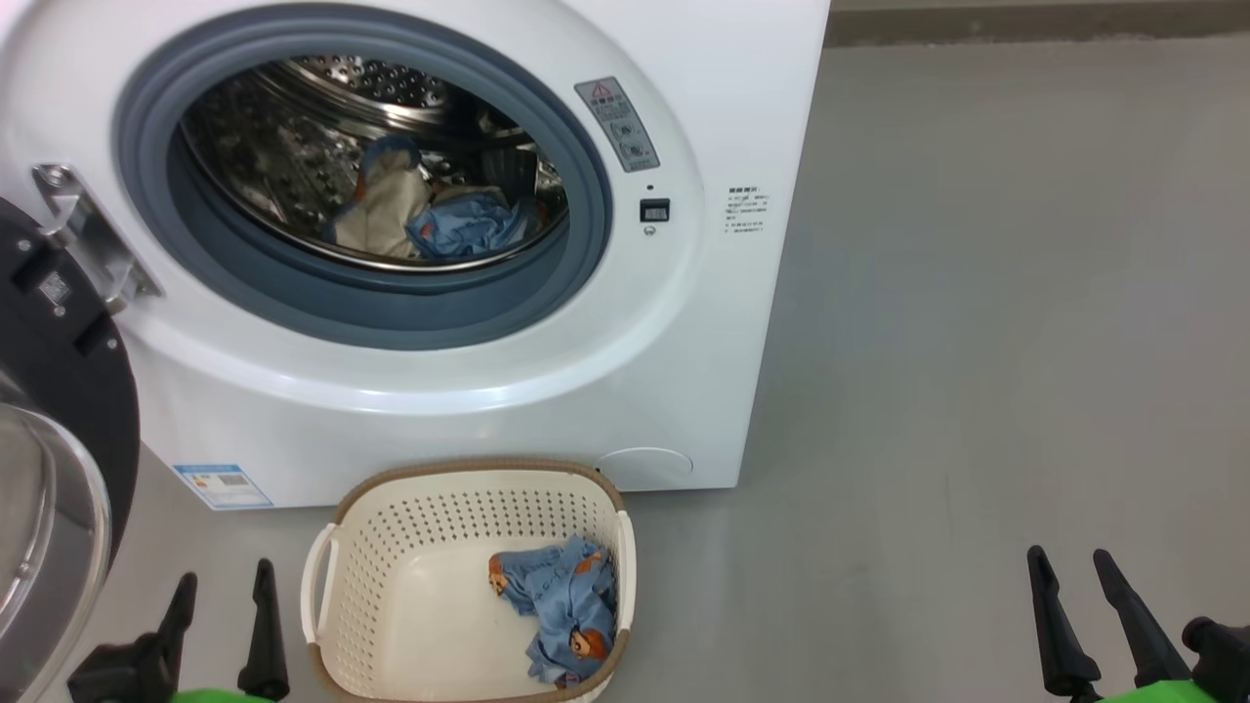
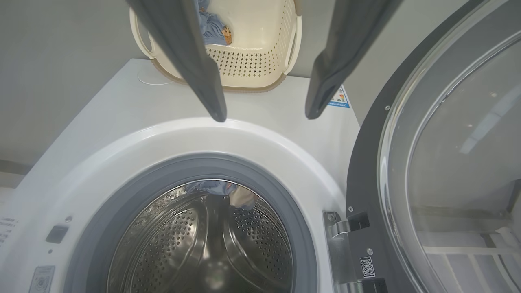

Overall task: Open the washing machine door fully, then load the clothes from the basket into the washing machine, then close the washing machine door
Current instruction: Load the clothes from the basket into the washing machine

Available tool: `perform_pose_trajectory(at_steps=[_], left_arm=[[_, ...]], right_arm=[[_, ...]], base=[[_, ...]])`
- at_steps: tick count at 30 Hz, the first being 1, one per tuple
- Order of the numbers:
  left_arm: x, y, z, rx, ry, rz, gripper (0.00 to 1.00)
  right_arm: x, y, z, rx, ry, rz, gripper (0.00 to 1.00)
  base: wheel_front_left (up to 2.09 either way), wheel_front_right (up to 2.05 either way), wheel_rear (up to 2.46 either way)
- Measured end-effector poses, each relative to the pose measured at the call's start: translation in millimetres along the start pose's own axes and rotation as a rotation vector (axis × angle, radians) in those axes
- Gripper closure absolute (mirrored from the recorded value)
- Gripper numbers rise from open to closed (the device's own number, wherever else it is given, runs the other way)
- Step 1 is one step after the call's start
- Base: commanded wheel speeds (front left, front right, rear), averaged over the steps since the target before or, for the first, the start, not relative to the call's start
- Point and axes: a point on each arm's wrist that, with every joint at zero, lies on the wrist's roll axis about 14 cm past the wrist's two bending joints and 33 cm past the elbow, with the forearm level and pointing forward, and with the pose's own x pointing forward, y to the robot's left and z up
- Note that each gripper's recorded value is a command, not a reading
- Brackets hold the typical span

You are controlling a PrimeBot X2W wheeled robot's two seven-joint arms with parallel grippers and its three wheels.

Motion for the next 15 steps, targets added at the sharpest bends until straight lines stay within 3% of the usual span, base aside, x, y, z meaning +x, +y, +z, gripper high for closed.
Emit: perform_pose_trajectory(at_steps=[15], left_arm=[[-18.2, 7.2, 5.3, 0.011, -0.024, 0.023, 0.00]], right_arm=[[-6.4, -3.6, 1.4, -0.005, -0.004, -0.011, 0.00]], base=[[0.00, 0.00, 0.00]])
